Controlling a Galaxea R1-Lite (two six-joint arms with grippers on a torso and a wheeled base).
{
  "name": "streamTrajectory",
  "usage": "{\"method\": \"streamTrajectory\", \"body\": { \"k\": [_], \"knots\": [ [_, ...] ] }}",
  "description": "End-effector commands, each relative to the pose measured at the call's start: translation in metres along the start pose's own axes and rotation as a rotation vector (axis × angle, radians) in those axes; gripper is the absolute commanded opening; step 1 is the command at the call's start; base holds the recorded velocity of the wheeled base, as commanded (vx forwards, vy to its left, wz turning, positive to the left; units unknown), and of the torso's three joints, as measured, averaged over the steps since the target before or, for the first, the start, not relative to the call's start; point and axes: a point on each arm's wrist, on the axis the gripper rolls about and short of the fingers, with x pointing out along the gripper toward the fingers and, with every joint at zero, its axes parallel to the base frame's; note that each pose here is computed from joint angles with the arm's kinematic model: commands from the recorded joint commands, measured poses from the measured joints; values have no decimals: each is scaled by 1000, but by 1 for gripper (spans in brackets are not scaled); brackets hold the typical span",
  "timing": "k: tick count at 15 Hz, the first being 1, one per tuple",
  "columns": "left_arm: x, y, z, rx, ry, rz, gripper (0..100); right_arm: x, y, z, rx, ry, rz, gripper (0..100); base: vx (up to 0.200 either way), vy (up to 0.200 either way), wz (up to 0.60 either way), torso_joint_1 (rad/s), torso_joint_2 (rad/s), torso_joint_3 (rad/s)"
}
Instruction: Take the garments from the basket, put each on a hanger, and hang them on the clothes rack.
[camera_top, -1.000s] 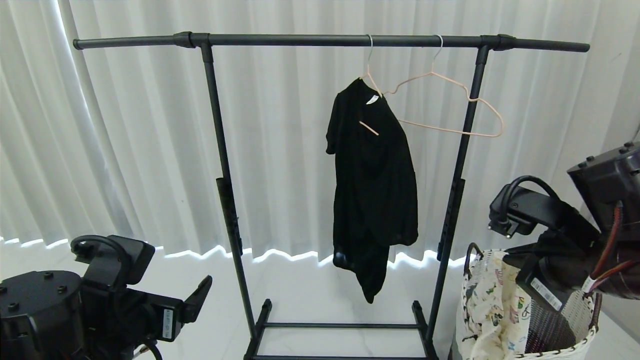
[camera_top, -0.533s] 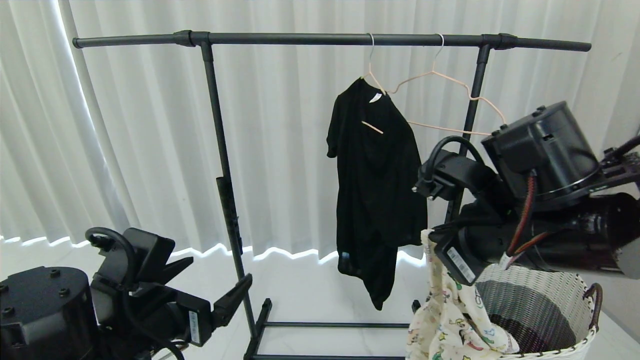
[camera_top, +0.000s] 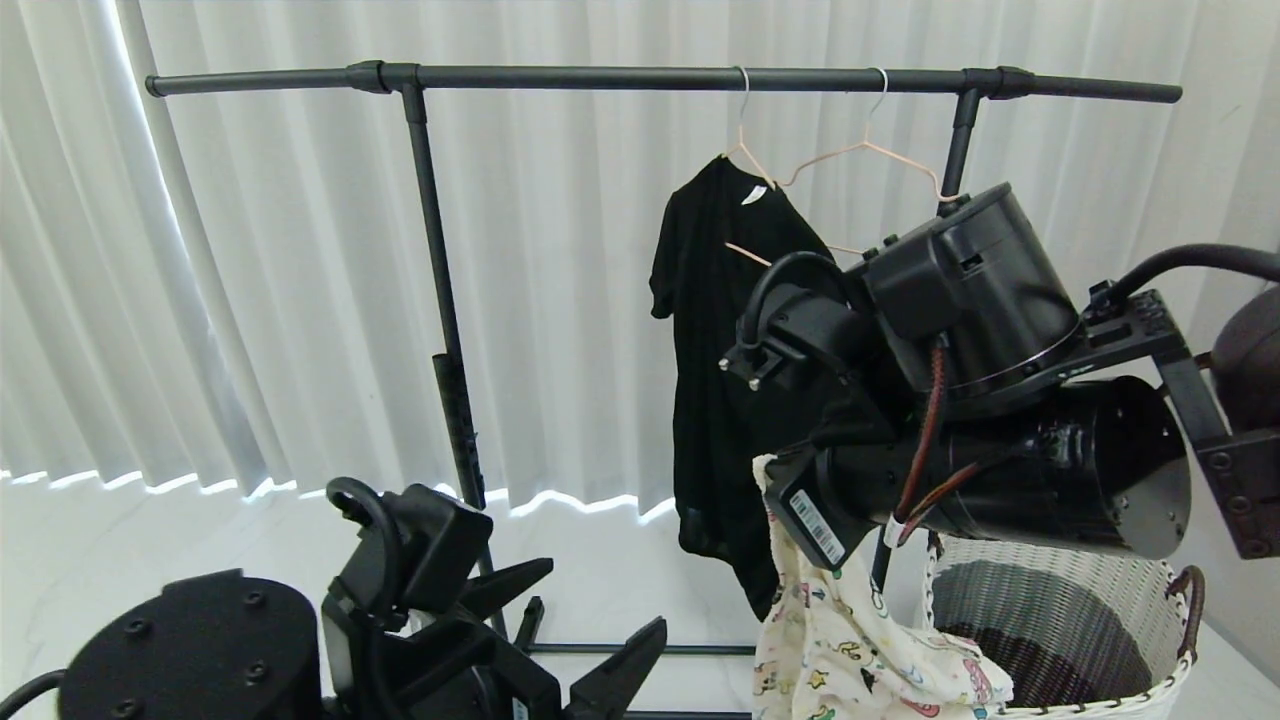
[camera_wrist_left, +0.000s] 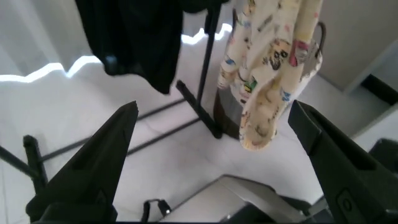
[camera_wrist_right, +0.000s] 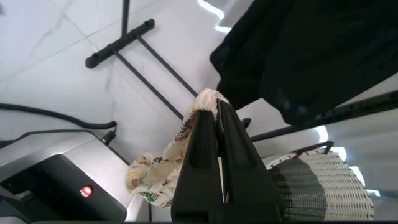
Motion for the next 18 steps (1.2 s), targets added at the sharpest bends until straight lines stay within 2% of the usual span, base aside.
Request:
{"method": "streamTrajectory", "body": {
  "k": [1,5,8,10,12,14,15,16,18],
  "knots": [
    [13,-4,-14,-24,78,-1,100,-1,8,2,-14,-9,20,0,0,0,0,0,0,0],
    [20,-13,-26,-11,150,-70,100,-10,13,14,-12,-58,38,0,0,0,0,0,0,0],
    [31,-12,-39,-29,217,-52,100,-18,19,21,-19,-92,60,0,0,0,0,0,0,0],
    [40,-12,-49,-61,266,-24,100,-20,22,22,-24,-100,69,0,0,0,0,0,0,0],
    [47,-7,-60,-136,307,52,100,-26,23,25,-26,-109,77,0,0,0,0,0,0,0],
    [42,3,-78,-139,364,155,100,-29,22,28,-22,-118,77,0,0,0,0,0,0,0],
    [34,6,-84,-132,389,168,100,-30,21,28,-21,-119,76,0,0,0,0,0,0,0],
    [26,8,-84,-133,383,167,100,-29,21,28,-21,-116,75,0,0,0,0,0,0,0],
    [14,9,-77,-142,324,157,100,-28,20,27,-22,-111,74,0,0,0,0,0,0,0]
  ]
}}
